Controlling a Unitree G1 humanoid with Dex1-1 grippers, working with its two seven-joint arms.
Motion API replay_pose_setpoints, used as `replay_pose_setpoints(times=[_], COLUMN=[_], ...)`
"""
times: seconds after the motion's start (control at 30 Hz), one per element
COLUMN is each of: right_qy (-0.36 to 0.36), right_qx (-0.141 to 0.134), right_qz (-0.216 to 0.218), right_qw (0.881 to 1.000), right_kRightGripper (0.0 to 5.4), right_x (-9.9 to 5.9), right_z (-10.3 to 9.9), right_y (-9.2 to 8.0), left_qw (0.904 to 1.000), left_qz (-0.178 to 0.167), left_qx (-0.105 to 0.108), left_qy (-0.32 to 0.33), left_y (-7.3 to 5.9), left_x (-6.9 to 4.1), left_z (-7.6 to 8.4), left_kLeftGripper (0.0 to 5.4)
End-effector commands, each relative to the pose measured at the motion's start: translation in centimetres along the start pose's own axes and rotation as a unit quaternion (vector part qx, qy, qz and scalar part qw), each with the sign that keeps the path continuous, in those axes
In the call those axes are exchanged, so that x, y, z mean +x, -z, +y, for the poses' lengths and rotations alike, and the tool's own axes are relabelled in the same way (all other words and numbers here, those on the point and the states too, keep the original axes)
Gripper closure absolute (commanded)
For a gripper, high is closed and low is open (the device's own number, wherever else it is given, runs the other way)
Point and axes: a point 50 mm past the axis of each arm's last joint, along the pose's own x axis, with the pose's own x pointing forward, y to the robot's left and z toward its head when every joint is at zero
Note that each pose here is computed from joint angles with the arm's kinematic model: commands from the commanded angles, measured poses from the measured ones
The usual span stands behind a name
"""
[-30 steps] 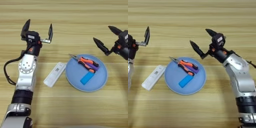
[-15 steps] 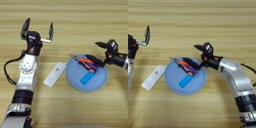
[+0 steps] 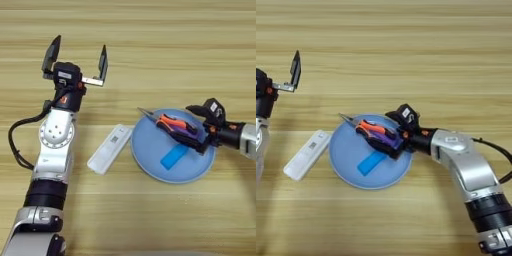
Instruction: Move the objects on the table
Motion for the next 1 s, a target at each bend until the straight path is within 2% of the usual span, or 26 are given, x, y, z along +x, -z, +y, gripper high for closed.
replay_pose_setpoints(times=[0.03,0.27,0.8,1.0], right_qy=[-0.003,-0.011,-0.018,-0.021], right_qx=[-0.002,-0.002,-0.002,-0.001], right_qz=[0.019,0.035,0.038,0.029], right_qw=[1.000,0.999,0.999,0.999], right_kRightGripper=[0.00,0.00,1.89,1.96], right_x=[0.3,0.7,0.9,0.7], right_z=[0.1,0.1,0.2,0.0], right_y=[0.8,1.4,1.9,1.5], left_qw=[1.0000,1.0000,0.9999,0.9999], left_qz=[-0.003,-0.006,-0.009,-0.010], left_qx=[0.003,0.001,0.000,-0.002], left_qy=[0.002,0.003,0.006,0.004], left_y=[0.0,-0.1,-0.2,-0.2], left_x=[-0.1,0.1,0.2,0.1], left_z=[-0.1,-0.2,-0.4,-0.6], left_kLeftGripper=[0.04,0.04,0.00,0.00])
